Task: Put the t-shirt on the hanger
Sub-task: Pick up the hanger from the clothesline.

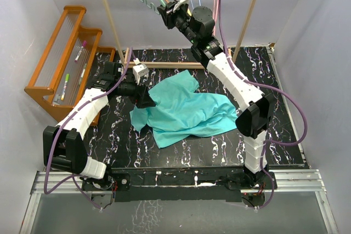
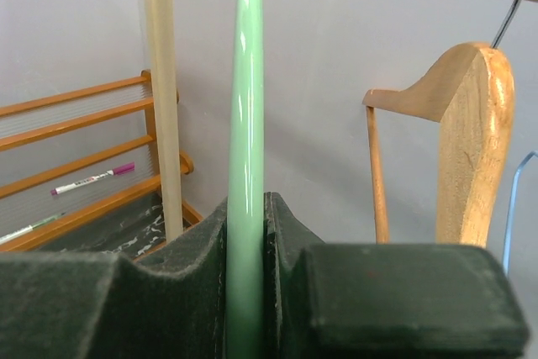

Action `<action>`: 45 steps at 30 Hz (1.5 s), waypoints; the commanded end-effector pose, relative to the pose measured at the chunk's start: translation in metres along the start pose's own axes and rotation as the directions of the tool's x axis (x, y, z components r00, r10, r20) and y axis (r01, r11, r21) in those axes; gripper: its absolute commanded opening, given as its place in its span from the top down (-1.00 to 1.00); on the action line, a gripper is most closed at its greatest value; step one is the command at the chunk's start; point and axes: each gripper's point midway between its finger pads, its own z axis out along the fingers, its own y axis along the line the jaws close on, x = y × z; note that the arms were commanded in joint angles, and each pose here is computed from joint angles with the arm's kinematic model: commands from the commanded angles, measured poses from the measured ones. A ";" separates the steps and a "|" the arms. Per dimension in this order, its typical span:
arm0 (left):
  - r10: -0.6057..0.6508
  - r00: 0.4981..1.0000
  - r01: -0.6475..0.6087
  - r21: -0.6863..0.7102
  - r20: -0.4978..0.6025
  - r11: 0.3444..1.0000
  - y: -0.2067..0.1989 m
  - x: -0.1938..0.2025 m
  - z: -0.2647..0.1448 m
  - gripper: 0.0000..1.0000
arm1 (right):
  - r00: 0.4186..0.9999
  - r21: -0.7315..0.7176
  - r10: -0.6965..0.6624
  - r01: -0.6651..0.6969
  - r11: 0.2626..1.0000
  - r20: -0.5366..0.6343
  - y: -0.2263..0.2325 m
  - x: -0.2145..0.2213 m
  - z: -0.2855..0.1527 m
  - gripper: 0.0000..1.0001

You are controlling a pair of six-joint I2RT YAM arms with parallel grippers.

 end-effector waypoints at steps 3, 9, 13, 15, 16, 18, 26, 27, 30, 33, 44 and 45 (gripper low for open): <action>0.025 0.999 -0.025 0.015 0.030 1.000 -0.010 -0.010 -0.007 -0.38 | 0.967 0.066 -0.036 0.020 0.998 0.252 -0.014 -0.101 -0.018 0.84; 0.019 0.999 -0.019 0.008 0.026 1.000 -0.007 -0.008 -0.006 -0.38 | 0.976 0.034 -0.034 0.027 0.999 0.213 -0.006 -0.095 -0.037 0.84; 0.015 1.000 -0.016 0.007 0.018 1.000 -0.005 -0.005 -0.004 -0.38 | 0.980 0.025 -0.033 0.028 0.999 0.197 -0.002 -0.095 -0.054 0.84; 0.015 1.000 -0.015 0.005 0.016 1.000 -0.004 -0.003 -0.003 -0.38 | 0.979 0.019 -0.033 0.030 0.999 0.202 -0.001 -0.102 -0.065 0.84; 0.012 1.000 -0.012 0.003 0.015 1.000 -0.003 -0.003 -0.003 -0.38 | 0.980 0.014 -0.032 0.030 0.999 0.198 0.001 -0.102 -0.069 0.84; 0.010 1.000 -0.010 0.002 0.015 1.000 -0.003 -0.003 -0.002 -0.38 | 0.982 0.004 -0.026 0.026 1.000 0.189 0.004 -0.102 -0.077 0.84; 0.011 1.000 -0.011 -0.013 0.014 1.000 0.000 -0.003 -0.003 -0.36 | 0.991 -0.021 -0.016 0.019 1.000 0.136 0.012 -0.098 -0.114 0.84; 0.011 1.000 -0.010 -0.015 0.015 1.000 0.000 -0.003 -0.003 -0.36 | 0.991 -0.021 -0.017 0.020 1.000 0.133 0.013 -0.101 -0.120 0.84; 0.013 1.000 -0.013 -0.020 0.018 1.000 -0.001 -0.005 -0.004 -0.34 | 0.995 -0.026 -0.017 0.019 0.999 0.103 0.015 -0.097 -0.135 0.84; 0.016 1.000 -0.016 -0.030 0.015 0.999 -0.001 -0.004 -0.006 -0.33 | 0.998 -0.029 -0.017 0.019 0.999 0.065 0.017 -0.092 -0.152 0.84; 0.029 0.999 -0.030 -0.072 -0.017 0.997 0.004 0.007 -0.008 -0.06 | 0.991 -0.060 0.027 -0.035 0.998 -0.131 0.033 -0.062 -0.223 0.84; 0.032 0.999 -0.033 -0.077 -0.019 0.997 0.005 0.007 -0.008 0.01 | 0.989 -0.063 0.029 -0.038 0.997 -0.143 0.034 -0.061 -0.229 0.84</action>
